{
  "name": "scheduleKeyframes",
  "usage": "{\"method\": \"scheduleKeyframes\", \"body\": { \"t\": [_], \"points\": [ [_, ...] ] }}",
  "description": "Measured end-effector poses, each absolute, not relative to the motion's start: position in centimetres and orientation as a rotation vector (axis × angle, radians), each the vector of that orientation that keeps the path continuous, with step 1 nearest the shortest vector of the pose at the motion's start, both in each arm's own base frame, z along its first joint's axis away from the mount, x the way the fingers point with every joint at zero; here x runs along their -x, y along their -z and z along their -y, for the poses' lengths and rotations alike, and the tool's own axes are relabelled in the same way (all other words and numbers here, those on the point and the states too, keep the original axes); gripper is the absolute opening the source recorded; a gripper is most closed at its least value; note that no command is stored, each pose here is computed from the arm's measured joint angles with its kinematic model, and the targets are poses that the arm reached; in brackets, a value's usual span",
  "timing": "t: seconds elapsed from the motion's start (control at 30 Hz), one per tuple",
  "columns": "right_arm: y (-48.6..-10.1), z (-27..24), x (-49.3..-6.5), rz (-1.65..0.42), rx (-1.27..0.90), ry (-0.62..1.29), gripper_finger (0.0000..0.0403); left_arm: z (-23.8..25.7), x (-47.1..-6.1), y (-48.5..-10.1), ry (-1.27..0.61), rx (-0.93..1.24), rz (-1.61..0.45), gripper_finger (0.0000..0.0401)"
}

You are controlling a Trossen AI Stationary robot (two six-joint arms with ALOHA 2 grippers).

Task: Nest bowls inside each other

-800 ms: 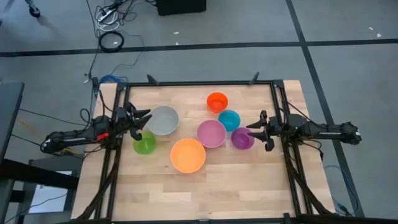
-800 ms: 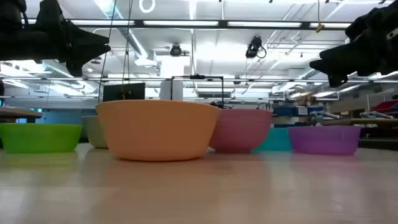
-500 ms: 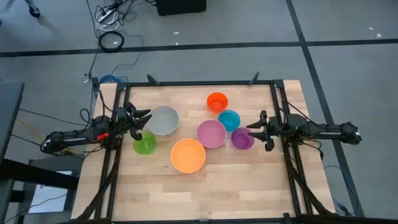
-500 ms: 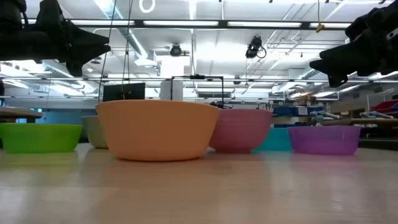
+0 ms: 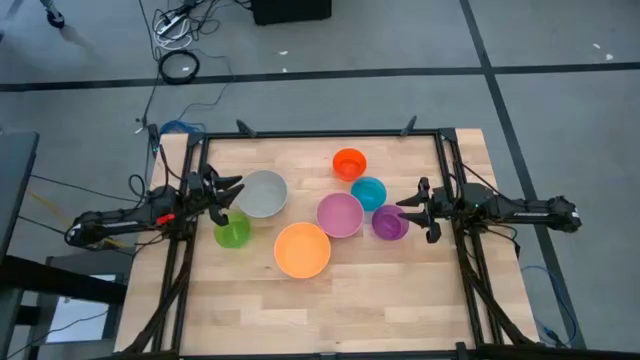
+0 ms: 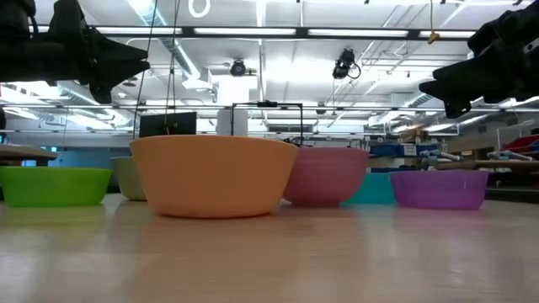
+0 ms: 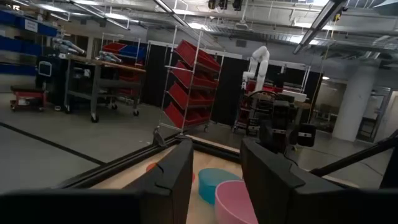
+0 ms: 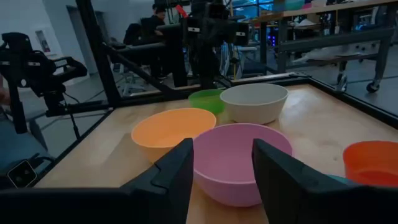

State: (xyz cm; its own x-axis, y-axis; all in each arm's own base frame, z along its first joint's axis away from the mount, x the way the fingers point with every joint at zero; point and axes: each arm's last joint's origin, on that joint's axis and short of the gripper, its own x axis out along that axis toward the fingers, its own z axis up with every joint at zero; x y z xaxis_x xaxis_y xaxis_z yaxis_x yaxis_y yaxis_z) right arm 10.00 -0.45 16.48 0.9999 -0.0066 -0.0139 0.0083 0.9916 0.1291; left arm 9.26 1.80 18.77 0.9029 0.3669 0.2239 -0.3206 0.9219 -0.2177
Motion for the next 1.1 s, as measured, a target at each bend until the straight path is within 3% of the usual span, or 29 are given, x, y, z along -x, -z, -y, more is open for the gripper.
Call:
{"method": "scheduleKeyframes", "body": {
  "t": [0.57, 0.93, 1.1],
  "points": [
    [-17.2, 0.4, -10.0, 0.059, -0.125, 0.003, 0.0155, -1.8, -9.2, -18.8, -0.356, 0.179, 0.274, 0.0143],
    [-20.7, 0.9, -9.0, 0.457, -0.245, 0.117, 0.0154, -1.8, -9.0, -19.5, -0.321, 0.344, 0.377, 0.0143],
    [-21.0, 1.0, -8.9, 0.479, -0.173, 0.17, 0.0153, -1.7, -8.8, -20.2, -0.302, 0.371, 0.452, 0.0143]
  ]
}}
